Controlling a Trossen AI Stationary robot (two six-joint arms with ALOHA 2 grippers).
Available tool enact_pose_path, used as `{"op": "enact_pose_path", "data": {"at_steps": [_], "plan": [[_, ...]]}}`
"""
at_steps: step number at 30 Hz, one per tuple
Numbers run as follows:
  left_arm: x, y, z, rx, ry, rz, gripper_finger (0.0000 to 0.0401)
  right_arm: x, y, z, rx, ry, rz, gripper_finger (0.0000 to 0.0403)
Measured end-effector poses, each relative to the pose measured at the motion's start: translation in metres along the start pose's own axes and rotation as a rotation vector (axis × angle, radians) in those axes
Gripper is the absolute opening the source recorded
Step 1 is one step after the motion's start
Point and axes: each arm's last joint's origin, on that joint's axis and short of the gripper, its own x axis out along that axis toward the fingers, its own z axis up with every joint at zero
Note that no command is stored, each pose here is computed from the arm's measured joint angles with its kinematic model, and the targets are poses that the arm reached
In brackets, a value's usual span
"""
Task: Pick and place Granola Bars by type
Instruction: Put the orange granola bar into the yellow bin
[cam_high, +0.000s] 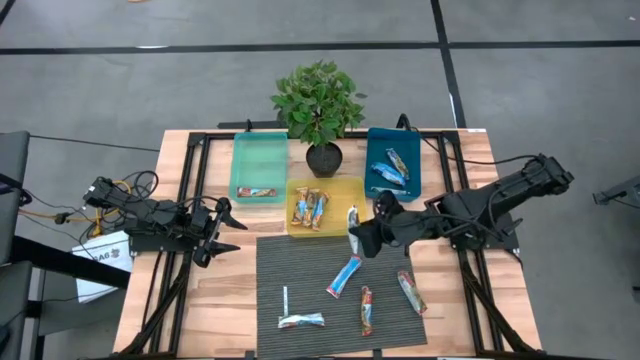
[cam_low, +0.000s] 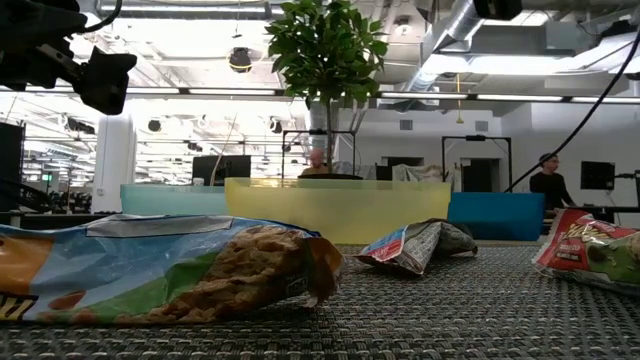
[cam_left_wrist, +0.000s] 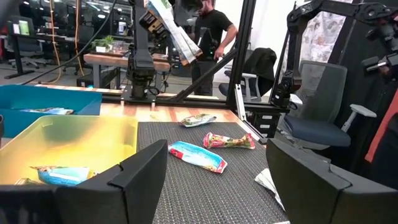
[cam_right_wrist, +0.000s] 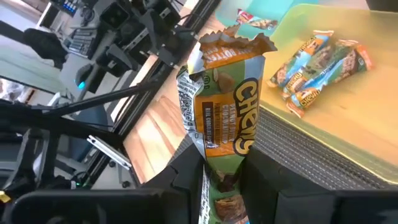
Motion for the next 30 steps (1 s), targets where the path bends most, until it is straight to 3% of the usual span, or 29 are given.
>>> {"op": "enact_pose_path", "data": {"at_steps": [14,20,30], "plan": [[0.000,0.000,0.000,-0.001,0.000,0.000,0.0265,0.004,-0.003,0.009,-0.048,-0.031,-0.008,0.0082],[0.000,0.000,0.000,0.000,0.000,0.000,0.0265,0.013,-0.005,0.028,-0.117,-0.107,0.008,0.0082],[0.000,0.000,0.000,-0.003,0.000,0.000,0.0265,0.023,-0.026,0.068,-0.237,-0.223,-0.075,0.0082]]}}
